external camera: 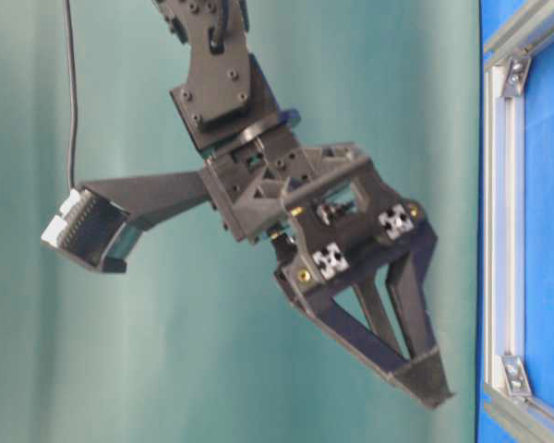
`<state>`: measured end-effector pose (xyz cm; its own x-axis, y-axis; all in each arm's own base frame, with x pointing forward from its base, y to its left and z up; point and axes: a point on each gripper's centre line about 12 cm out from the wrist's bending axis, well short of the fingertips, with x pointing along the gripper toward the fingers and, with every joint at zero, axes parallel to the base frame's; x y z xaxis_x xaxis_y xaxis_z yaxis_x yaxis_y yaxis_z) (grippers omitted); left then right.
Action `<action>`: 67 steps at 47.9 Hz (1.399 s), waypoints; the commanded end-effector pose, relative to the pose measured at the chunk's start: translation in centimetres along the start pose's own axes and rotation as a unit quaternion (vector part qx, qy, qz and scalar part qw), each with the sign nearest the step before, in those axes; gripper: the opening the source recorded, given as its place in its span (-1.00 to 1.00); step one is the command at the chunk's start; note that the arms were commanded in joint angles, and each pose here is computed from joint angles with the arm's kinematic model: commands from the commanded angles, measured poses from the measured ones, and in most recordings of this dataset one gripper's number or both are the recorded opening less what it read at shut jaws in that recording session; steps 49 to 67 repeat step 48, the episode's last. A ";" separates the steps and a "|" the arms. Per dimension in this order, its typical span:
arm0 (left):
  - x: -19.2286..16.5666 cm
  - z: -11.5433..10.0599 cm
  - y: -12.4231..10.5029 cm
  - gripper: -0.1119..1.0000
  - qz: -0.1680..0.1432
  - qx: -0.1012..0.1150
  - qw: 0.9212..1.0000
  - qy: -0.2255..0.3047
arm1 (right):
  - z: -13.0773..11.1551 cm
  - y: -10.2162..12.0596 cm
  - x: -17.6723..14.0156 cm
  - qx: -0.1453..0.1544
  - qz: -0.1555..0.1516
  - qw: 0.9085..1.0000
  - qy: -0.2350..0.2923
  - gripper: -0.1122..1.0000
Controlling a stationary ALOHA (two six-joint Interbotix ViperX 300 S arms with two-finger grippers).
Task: Insert the wire through the string loop located on the left side.
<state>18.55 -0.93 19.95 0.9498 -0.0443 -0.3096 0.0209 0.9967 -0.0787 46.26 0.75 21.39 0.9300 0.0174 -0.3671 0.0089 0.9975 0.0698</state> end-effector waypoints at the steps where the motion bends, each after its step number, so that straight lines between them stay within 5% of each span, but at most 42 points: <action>1: 0.1 0.9 0.0 0.33 0.001 0.002 1.000 -0.011 | 1.8 0.1 -0.9 0.002 0.001 1.000 -0.025 0.90; 67: 0.1 0.7 0.0 0.33 0.001 0.003 1.000 -0.007 | 1.8 0.1 -0.9 0.001 0.002 1.000 -0.029 0.90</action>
